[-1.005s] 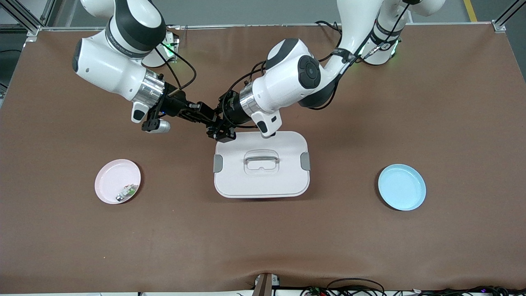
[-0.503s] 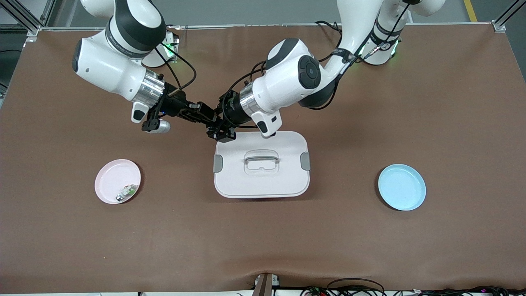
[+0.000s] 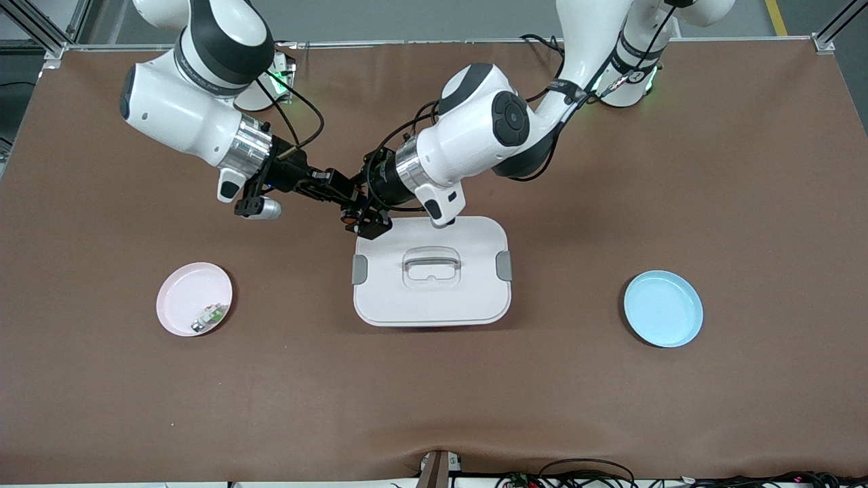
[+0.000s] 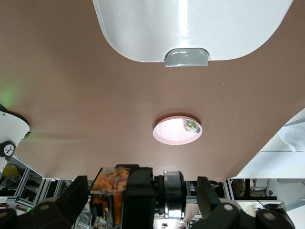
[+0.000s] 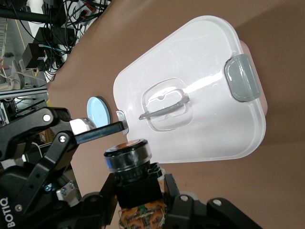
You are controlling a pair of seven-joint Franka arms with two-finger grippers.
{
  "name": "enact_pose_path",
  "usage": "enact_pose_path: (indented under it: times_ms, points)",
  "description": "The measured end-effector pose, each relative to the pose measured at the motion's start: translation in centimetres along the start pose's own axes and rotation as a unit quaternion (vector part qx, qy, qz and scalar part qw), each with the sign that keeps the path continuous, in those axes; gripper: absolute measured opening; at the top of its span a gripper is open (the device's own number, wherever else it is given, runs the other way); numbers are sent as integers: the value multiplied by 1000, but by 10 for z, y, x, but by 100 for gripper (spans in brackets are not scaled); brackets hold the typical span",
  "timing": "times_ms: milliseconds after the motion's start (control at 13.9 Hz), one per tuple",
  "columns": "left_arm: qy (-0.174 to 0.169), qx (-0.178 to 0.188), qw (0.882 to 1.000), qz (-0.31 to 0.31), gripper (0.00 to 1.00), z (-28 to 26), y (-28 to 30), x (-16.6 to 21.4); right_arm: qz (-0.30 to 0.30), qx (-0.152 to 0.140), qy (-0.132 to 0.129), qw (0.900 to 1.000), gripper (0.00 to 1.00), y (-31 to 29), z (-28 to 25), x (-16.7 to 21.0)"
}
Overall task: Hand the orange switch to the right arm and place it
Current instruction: 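Grasp the switch with the right gripper and open the left gripper, then carry the switch to the pink plate while the left arm withdraws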
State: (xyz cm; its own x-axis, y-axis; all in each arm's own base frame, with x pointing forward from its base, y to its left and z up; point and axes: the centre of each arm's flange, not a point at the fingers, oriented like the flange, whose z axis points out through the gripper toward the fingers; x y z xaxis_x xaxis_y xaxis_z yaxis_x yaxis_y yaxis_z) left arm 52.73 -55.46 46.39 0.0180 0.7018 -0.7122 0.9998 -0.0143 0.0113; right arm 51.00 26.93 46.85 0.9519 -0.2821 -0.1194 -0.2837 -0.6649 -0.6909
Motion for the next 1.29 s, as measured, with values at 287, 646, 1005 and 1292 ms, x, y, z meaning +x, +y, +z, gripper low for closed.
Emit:
enact_pose_path:
  times_ms: [287,646,1005,1292]
  points:
    - [-4,-12,1000,0,100,-14,7,-2,-84,-57,7,995,44,-6,-1,2]
    - [-2,-44,999,6,100,-53,27,-1,-278,-159,-23,947,44,-2,5,12]
    - [75,-59,994,56,100,-113,41,5,-432,-220,-84,870,44,43,-9,47]
    - [159,-51,984,68,100,-177,52,26,-490,-254,-116,825,44,86,-43,80]
